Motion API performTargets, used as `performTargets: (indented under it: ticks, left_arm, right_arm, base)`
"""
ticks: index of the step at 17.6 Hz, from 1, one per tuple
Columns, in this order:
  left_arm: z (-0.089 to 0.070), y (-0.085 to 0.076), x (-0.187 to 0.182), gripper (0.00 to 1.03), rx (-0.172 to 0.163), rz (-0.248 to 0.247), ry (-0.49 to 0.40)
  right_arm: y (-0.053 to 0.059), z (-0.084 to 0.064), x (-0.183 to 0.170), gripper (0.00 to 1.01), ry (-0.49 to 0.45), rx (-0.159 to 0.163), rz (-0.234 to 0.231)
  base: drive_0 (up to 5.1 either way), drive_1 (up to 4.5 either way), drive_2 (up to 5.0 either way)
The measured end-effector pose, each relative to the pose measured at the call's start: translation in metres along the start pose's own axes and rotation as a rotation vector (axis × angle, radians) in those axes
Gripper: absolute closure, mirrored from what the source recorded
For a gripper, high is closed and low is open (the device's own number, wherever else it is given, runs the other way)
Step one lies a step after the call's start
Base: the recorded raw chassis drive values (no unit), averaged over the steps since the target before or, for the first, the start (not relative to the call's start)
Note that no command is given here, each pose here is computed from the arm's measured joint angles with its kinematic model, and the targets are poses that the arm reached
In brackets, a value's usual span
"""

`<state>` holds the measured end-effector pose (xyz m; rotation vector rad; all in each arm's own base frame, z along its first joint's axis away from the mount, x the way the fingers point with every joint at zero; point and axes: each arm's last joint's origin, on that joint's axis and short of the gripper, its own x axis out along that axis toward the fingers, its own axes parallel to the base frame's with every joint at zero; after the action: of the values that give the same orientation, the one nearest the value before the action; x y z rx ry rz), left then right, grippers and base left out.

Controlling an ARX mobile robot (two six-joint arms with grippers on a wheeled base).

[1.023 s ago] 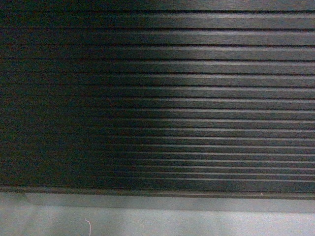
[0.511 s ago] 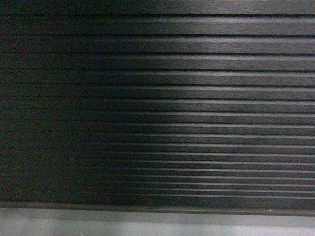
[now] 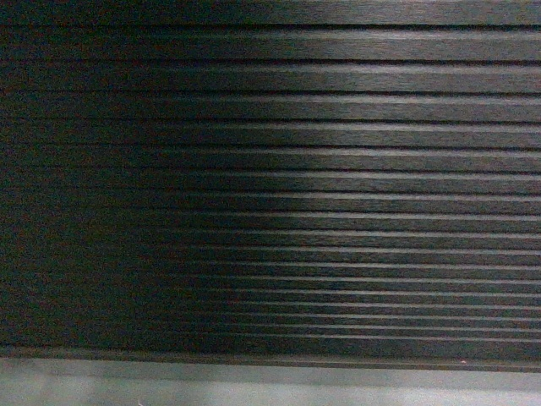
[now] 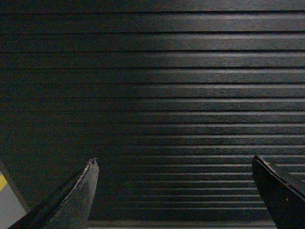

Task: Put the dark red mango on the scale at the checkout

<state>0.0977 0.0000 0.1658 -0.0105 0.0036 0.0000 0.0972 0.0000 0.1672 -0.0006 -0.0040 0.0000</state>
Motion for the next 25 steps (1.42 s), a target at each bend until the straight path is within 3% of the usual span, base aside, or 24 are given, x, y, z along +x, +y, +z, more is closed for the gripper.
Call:
performTargets:
  ticks: [25]
  left_arm:
    - [0.0,0.0,0.0,0.05,0.0,0.0,0.0]
  right_arm:
    - [0.0,0.0,0.0,0.03,0.0,0.001,-0.001]
  base:
    - [0.0,0.0,0.0]
